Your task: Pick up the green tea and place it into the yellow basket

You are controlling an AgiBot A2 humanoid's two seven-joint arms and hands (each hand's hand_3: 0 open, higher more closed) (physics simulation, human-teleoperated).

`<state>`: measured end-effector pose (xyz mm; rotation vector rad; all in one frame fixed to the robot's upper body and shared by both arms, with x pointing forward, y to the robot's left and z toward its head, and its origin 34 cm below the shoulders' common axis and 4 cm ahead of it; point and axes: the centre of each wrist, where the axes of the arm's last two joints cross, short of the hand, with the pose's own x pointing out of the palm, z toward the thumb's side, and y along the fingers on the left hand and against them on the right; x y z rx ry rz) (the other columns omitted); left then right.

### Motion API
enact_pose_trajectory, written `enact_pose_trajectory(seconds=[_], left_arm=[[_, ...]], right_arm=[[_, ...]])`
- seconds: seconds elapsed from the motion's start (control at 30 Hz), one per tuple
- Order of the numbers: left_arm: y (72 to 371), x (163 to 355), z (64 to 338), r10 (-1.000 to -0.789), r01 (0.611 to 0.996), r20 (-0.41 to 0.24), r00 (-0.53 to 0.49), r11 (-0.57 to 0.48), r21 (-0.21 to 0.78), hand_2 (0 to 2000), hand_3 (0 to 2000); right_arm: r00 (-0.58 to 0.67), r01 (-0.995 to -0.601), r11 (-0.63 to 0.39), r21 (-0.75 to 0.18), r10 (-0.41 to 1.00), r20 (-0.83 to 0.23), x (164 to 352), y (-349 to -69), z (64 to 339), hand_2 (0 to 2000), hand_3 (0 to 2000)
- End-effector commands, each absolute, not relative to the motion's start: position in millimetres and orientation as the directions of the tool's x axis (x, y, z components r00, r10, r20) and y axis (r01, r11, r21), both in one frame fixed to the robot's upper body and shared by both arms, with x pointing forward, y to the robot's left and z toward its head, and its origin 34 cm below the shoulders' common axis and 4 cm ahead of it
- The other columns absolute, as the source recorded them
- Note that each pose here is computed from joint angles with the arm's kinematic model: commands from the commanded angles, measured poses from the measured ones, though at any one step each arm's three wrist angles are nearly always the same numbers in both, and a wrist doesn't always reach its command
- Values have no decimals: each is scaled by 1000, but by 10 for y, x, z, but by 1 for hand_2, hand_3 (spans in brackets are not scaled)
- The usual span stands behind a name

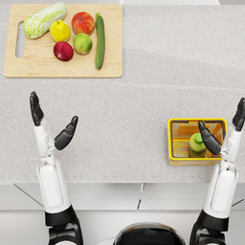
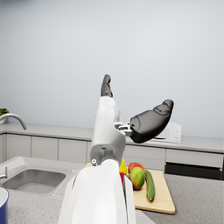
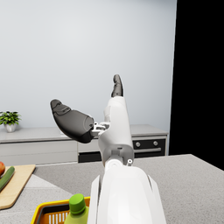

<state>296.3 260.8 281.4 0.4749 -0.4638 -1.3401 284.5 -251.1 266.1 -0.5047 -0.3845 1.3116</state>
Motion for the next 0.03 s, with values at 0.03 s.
enact_pose_trajectory(seconds=[0.03], left_arm=[[2610,2963,2813,-985,803,46,169,165,573,0,0]], right_arm=[[220,-813,175,-555,975,-14,2845,-2511,2660,0,0]])
